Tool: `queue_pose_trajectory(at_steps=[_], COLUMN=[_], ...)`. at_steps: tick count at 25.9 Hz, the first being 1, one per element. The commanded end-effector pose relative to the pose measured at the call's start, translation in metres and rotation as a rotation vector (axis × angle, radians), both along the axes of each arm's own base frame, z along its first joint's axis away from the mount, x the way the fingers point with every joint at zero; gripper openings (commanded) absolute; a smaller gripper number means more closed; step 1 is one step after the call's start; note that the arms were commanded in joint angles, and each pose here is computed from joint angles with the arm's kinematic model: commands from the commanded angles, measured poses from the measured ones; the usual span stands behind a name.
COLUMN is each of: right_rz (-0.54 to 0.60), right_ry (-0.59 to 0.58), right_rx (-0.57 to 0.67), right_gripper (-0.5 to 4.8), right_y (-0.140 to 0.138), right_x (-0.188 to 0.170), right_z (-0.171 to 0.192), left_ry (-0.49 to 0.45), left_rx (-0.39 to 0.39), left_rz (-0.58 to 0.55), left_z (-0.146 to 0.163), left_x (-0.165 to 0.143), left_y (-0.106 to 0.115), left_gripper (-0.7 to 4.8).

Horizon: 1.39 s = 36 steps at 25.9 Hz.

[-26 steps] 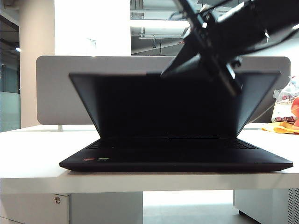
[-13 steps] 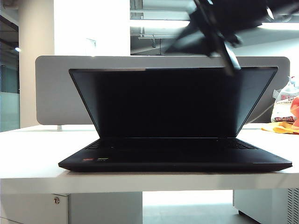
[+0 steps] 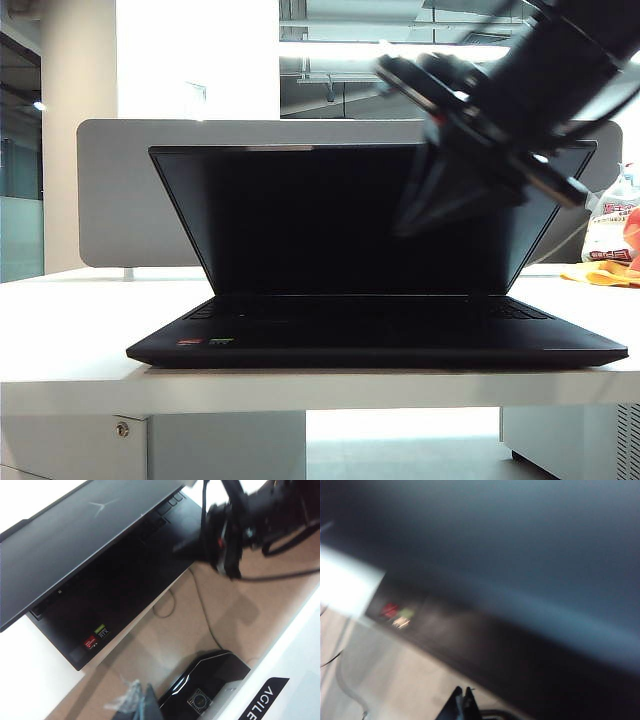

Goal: Open the lid of the laptop and use the keypad to enter the password "123".

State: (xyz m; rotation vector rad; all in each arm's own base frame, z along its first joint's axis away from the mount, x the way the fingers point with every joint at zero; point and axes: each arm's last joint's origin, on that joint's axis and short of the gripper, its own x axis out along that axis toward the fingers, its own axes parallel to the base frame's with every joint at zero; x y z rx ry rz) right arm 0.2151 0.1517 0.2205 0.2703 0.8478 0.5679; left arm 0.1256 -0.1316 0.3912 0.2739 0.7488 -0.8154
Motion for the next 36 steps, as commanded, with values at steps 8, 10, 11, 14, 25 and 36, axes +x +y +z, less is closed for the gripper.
queue_pose_trajectory(at_steps=[8,10,11,14,25,36], right_rz=[-0.079,-0.085,-0.087,-0.102,-0.136,-0.172], right_ry=[-0.043,-0.062,-0.070,-0.092,-0.167,-0.260], right_rx=[-0.057,-0.051,-0.048,-0.048,-0.052,-0.050], right_gripper=[-0.02,-0.02,-0.02,-0.02,-0.02,-0.02], right_y=[-0.020,-0.018,-0.018,-0.017,-0.013,-0.024], right_x=[0.024,0.026,0.027,0.030,0.054,0.097], right_z=[-0.009,-0.009,-0.008,-0.005,0.021,0.070], left_ry=[-0.052,-0.053,-0.053,-0.050,-0.019,0.008], left_rx=[-0.023,-0.021,-0.022,-0.024,-0.070,-0.046], left_rz=[-0.015,-0.016,-0.017,-0.021,-0.082,-0.081], left_z=[0.001,0.001,0.001,0.001,0.030,0.027], left_x=[0.009,0.009,0.009,0.009,-0.005,-0.007], left_y=[-0.008,-0.008,-0.008,-0.008,0.003,0.004], left_gripper=[-0.05,-0.05,-0.05,-0.05,-0.04,-0.04])
